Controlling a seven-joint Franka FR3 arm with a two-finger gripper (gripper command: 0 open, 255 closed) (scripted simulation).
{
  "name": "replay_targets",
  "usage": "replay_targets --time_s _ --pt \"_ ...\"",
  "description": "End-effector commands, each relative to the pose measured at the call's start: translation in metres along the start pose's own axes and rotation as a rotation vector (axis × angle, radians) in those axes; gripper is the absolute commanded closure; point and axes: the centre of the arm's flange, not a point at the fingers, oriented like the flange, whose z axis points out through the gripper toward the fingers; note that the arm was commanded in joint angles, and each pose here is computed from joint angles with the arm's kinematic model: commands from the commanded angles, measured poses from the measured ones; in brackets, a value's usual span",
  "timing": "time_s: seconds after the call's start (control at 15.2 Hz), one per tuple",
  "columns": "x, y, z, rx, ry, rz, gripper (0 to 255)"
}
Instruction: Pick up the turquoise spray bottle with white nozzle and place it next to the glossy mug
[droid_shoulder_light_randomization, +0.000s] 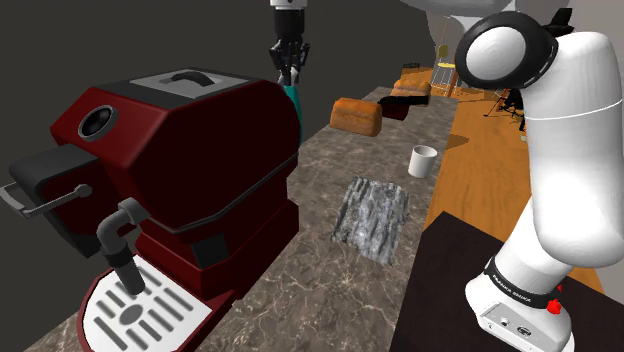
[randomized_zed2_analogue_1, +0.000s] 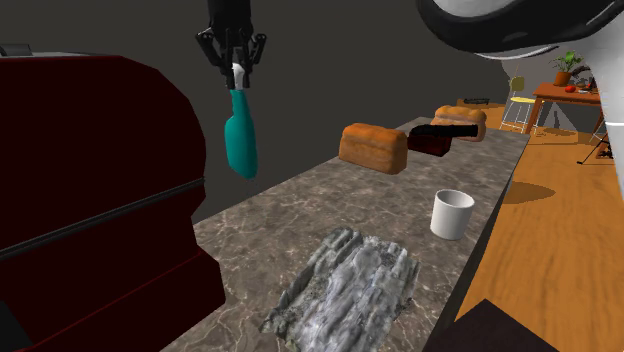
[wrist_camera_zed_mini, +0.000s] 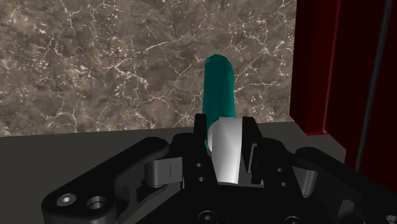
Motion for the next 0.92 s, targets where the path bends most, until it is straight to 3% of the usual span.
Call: replay_targets --time_s 0.0,0.86 --pt "-0.007 0.012 -0.004 0.0 0.0 0.0 255" --pt "-0.091 0.161 -0.005 0.0 0.0 0.0 255"
